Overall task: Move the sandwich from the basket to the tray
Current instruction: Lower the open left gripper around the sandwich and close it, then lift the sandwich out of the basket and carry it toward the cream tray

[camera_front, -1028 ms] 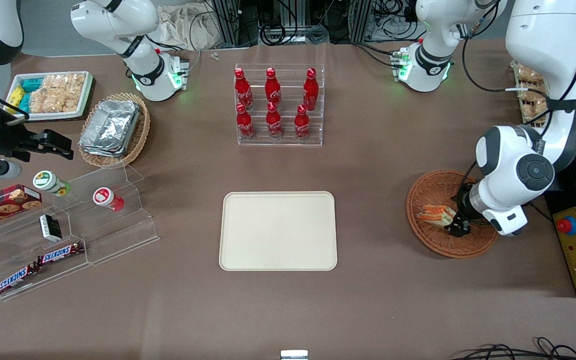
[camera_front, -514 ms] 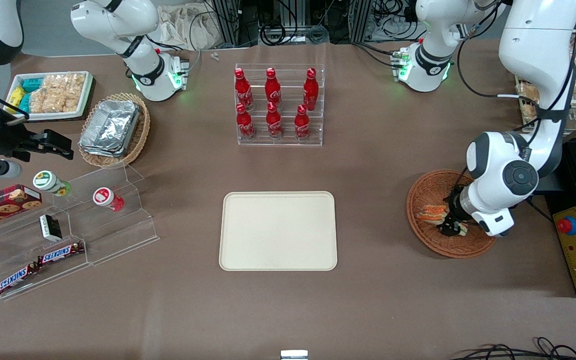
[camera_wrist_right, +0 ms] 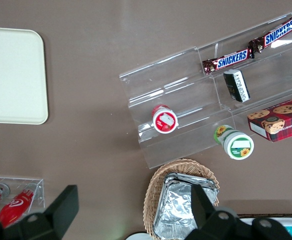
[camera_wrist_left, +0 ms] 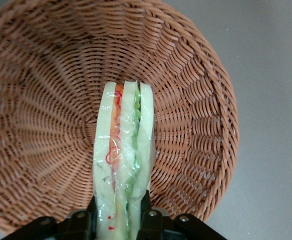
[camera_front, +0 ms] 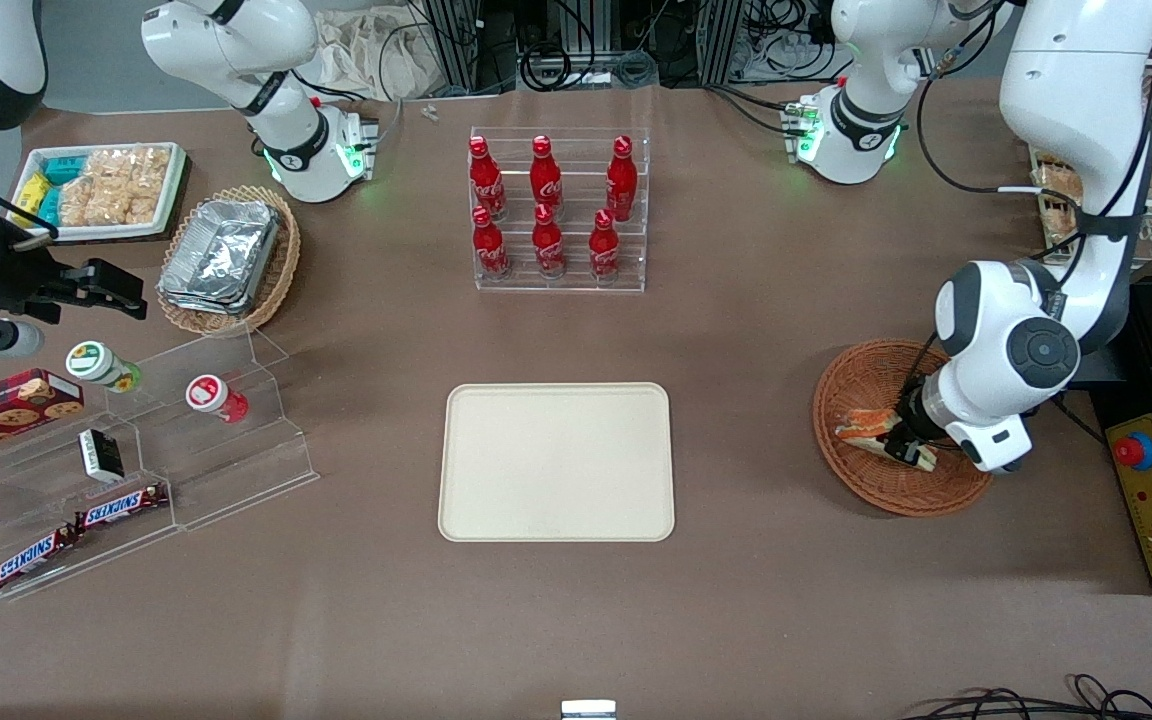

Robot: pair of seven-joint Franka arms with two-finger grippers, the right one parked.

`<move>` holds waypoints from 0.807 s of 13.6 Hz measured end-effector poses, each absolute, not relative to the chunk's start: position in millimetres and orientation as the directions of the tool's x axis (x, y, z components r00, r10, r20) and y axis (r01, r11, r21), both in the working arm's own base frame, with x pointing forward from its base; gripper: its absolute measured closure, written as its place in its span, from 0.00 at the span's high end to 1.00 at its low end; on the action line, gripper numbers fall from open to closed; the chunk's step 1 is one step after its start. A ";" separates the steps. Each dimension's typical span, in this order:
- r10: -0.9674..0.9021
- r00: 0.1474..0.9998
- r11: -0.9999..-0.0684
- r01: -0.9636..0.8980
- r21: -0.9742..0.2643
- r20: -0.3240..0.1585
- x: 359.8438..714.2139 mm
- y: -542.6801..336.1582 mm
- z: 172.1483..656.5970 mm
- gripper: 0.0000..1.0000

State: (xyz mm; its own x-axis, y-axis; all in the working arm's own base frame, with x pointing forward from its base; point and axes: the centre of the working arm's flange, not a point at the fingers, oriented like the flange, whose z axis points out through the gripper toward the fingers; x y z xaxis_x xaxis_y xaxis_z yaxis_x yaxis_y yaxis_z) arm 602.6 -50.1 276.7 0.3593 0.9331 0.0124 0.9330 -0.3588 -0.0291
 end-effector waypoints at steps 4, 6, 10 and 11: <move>0.921 0.391 -0.389 0.918 -0.081 0.007 605.1 -71.2 360.7 0.27; 0.912 0.409 -0.406 0.907 -0.107 0.005 606.7 -86.2 419.1 0.23; 0.869 0.495 -0.493 0.859 -0.140 -0.027 606.5 -98.1 508.3 0.15; 0.844 0.534 -0.534 0.834 -0.139 -0.039 605.9 -99.0 518.0 0.15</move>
State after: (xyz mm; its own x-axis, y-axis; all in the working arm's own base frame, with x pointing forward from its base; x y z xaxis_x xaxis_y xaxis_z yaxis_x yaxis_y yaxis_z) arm 605.9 -99.0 518.0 0.5344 0.8444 -0.0386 0.8339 -0.5341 -0.1390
